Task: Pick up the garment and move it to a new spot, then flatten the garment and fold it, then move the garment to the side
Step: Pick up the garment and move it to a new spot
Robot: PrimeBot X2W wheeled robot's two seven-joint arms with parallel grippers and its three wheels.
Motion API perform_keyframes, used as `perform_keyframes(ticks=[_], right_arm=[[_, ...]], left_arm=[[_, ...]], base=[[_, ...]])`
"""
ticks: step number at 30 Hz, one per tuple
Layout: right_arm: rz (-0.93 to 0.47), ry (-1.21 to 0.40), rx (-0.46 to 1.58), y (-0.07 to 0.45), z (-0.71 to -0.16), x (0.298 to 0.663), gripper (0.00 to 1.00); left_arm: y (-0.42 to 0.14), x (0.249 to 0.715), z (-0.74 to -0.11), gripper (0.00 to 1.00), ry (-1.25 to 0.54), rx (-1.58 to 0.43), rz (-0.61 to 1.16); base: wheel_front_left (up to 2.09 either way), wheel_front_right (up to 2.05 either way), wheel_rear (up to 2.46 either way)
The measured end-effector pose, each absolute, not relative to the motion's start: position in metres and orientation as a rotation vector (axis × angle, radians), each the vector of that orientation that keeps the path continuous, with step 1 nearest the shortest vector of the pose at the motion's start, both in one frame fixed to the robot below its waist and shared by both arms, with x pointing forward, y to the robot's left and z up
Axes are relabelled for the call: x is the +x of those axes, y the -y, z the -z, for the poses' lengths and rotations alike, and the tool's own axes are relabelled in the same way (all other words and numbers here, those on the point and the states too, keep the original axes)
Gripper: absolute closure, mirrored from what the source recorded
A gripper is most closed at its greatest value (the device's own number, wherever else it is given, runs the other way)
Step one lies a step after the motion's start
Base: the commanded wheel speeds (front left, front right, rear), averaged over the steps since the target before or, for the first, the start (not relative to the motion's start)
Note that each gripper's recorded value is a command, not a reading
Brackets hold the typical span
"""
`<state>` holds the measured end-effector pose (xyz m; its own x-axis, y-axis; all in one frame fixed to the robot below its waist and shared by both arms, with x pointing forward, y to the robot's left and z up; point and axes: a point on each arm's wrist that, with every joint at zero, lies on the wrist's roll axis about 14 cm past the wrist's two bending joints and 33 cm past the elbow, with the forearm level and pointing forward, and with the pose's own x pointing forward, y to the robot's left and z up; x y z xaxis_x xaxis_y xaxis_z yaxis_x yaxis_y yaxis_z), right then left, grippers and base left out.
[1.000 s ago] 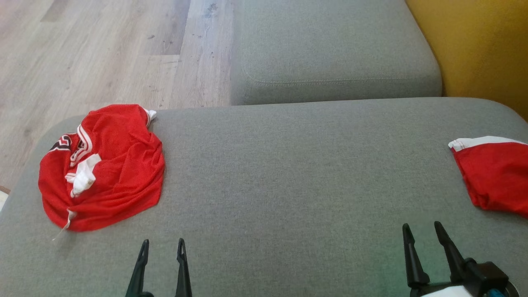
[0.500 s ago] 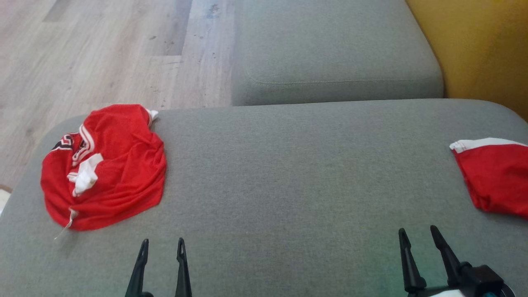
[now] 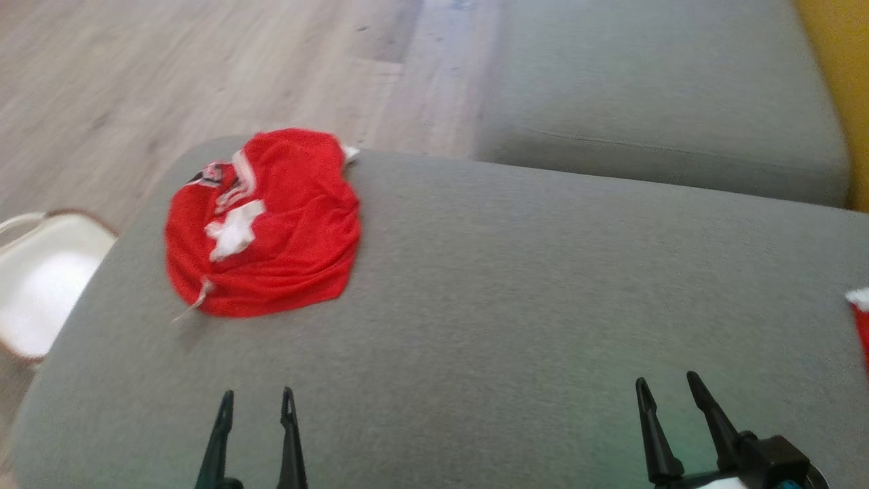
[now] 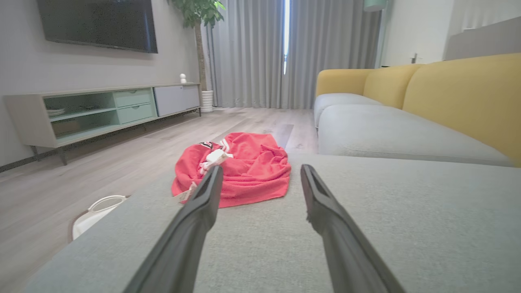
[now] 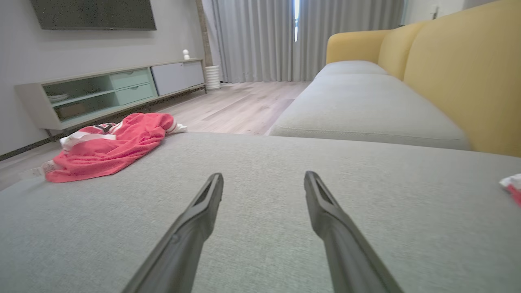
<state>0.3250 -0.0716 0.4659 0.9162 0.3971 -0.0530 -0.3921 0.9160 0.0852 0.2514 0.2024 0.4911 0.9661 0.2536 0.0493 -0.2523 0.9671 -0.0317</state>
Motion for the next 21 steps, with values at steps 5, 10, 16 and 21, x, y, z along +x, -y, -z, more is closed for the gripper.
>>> perform_keyframes(ticks=[5, 10, 16, 21], right_arm=[[-0.497, -0.086, 0.069, 0.044, -0.463, 0.331, 0.00], [-0.563, -0.108, 0.064, 0.023, -0.458, 0.336, 0.00], [-0.594, -0.145, 0.057, 0.014, -0.444, 0.344, 0.00], [-0.611, -0.164, 0.002, 0.026, -0.430, 0.364, 0.00]], left_arm=[[-0.231, 0.232, -0.490, 0.00, 0.049, -0.023, -0.376], [-0.248, 0.218, -0.489, 0.00, 0.043, -0.018, -0.462], [-0.272, 0.223, -0.509, 0.00, 0.080, 0.042, -0.533], [-0.303, 0.269, -0.585, 0.00, 0.285, 0.174, -0.537]], base=[[0.00, 0.00, 0.00], [0.00, 0.00, 0.00], [0.00, 0.00, 0.00], [0.00, 0.00, 0.00]])
